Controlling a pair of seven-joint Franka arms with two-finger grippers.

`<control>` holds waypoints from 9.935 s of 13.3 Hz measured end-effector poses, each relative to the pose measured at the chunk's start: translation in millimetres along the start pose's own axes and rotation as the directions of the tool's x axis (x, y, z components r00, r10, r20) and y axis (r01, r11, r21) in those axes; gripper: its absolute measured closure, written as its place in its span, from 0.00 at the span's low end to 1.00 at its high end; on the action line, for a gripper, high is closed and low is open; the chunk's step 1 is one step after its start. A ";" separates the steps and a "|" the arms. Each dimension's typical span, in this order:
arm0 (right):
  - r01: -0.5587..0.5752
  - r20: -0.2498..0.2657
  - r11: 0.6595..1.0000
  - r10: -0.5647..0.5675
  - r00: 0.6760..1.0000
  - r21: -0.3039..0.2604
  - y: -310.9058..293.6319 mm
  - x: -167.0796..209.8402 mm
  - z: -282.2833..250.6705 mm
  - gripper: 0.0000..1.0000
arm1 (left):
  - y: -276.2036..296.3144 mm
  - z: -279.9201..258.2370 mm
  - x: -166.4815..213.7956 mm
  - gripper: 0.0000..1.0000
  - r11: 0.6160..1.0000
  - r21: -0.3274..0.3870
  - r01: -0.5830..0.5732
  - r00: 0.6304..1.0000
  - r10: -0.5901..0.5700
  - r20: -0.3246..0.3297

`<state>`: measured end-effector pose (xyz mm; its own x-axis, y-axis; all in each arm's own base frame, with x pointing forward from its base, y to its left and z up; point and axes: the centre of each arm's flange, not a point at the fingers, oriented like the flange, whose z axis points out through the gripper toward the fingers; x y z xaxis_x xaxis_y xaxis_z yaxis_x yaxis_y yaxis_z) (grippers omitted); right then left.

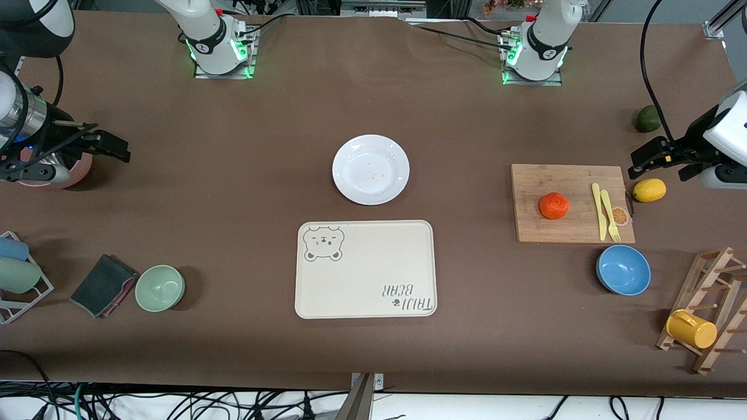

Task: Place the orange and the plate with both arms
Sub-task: 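Move the left gripper over the orange on the cutting board and lower, then close the left gripper on the orange, then lift the orange and carry it over the white plate with the left gripper, then lower the orange onto the plate and open the left gripper, then withdraw the left gripper while the right gripper reaches toward the plate, then move the right gripper to the plate rim and grip it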

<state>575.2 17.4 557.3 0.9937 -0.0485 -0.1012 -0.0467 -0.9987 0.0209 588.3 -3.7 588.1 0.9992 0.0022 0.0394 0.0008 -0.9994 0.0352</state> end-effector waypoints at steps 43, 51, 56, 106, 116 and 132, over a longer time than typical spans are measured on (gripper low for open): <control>0.000 0.001 1.000 0.000 1.000 0.000 0.0 -0.1 0.2 0.00 | -1.1 363.8 -46.1 0.00 0.983 0.034 0.182 0.968 -0.185 0.169; 0.000 0.001 1.000 0.000 1.000 0.001 -0.1 -0.1 0.4 0.00 | -5.5 371.5 -47.8 0.27 0.981 0.035 0.189 0.965 -0.193 0.178; 0.000 0.002 1.000 0.000 1.000 0.001 -0.1 -0.1 0.6 0.00 | 7.1 351.7 -40.8 0.27 0.982 0.010 0.189 0.966 -0.188 0.176; 0.000 0.005 1.000 0.000 1.000 0.001 -0.3 -0.2 1.3 0.00 | 105.7 87.7 8.6 0.00 0.968 0.075 0.238 0.971 -0.240 0.020; 0.000 0.005 1.000 0.000 1.000 0.001 -0.3 -0.2 1.3 0.00 | 80.4 36.2 6.5 0.00 0.971 0.102 0.218 0.976 -0.219 -0.003; -0.030 0.286 0.919 -0.091 0.954 0.392 -137.2 28.9 184.8 0.00 | 39.5 18.1 3.1 0.00 0.975 0.080 0.206 0.975 -0.212 0.065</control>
<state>591.5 150.1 367.7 0.9229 0.0401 -0.3829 -0.1125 -0.9231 -0.3678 592.1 -43.8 571.6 0.9768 0.2115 -0.0343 0.2102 -0.9769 -0.0371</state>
